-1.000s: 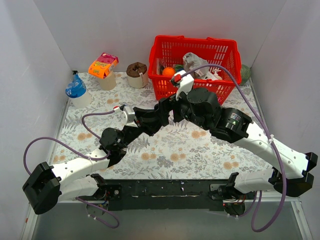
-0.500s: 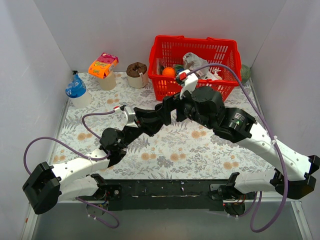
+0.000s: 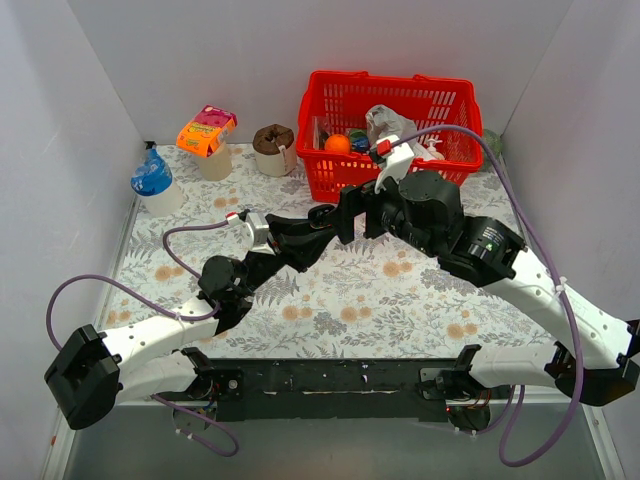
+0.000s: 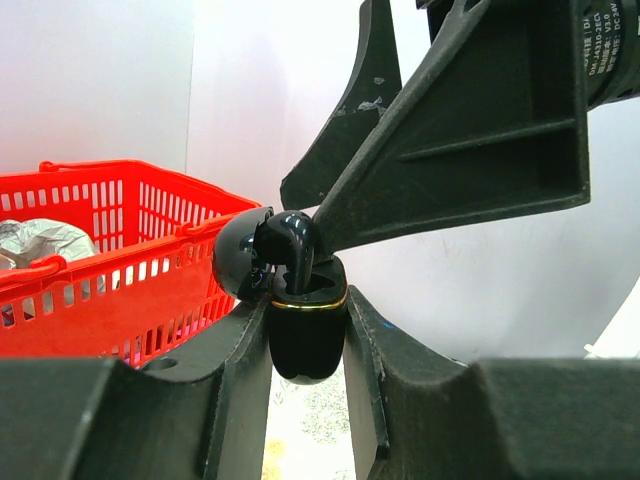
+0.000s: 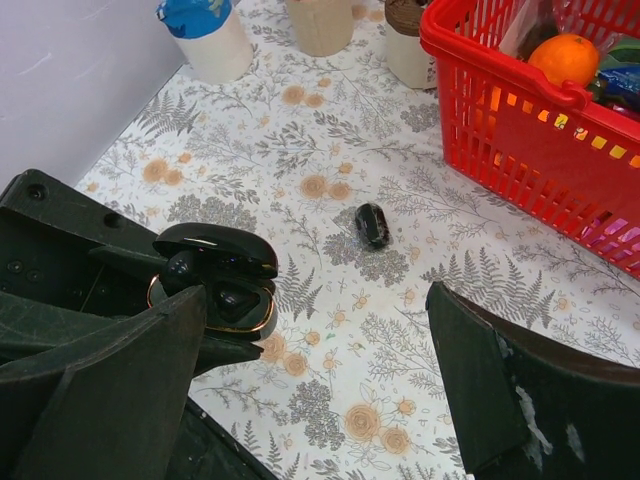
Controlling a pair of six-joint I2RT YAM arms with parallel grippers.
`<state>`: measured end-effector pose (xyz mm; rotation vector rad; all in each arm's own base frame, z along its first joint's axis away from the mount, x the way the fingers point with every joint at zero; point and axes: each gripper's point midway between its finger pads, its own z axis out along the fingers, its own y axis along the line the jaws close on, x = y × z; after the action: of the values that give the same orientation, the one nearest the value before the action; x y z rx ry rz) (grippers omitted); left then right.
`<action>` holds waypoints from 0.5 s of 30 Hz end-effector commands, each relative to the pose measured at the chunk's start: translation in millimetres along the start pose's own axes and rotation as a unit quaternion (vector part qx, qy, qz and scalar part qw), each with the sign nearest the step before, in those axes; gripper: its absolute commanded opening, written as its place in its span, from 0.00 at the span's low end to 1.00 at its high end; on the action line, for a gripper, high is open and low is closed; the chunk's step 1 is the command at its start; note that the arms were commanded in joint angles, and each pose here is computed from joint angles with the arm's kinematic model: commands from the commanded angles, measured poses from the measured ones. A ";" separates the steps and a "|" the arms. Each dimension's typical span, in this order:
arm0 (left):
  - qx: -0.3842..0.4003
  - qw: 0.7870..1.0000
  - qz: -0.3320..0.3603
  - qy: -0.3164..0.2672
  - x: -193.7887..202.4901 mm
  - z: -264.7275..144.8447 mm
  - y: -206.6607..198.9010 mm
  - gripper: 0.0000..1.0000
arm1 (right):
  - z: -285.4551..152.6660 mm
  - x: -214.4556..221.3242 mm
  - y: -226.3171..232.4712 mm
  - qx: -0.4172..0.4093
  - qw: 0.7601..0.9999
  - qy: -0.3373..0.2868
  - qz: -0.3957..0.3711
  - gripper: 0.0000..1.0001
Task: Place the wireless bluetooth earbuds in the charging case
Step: Adjust the earbud with the charging case.
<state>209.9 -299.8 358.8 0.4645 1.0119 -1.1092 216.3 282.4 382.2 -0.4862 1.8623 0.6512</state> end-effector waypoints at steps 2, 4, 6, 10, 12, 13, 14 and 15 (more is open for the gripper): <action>0.009 1.000 0.009 -0.028 -23.0 4.1 -5.4 0.00 | -16.3 -22.3 8.9 -0.039 0.998 -0.049 0.003 0.98; 0.010 0.999 0.009 -0.029 -24.0 3.6 -5.8 0.00 | -22.3 -31.1 17.8 -0.067 0.995 -0.068 -0.001 0.98; 0.013 0.999 0.010 -0.029 -23.2 2.4 -6.8 0.00 | -31.5 -38.9 19.5 -0.077 0.994 -0.083 0.000 0.98; 0.026 0.998 0.013 -0.046 -29.5 -0.7 -12.4 0.00 | -35.3 -46.2 13.8 -0.062 0.994 -0.094 0.001 0.98; 0.026 0.999 0.010 -0.043 -27.6 -0.2 -11.9 0.00 | -33.1 -42.2 11.1 -0.053 0.995 -0.081 -0.002 0.98; 0.027 0.999 0.009 -0.043 -28.6 1.3 -12.3 0.00 | -30.7 -42.0 12.3 -0.053 0.996 -0.078 -0.003 0.98; 0.027 0.999 0.009 -0.041 -27.4 1.9 -12.1 0.00 | -28.8 -38.8 11.6 -0.050 0.996 -0.071 -0.005 0.98; 0.029 0.999 0.009 -0.042 -27.3 2.0 -12.6 0.00 | -28.0 -38.1 12.1 -0.051 0.996 -0.070 -0.003 0.98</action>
<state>204.6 -297.7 367.7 0.4679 0.9695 -1.1222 198.2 271.9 416.4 -0.5073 1.7306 0.7642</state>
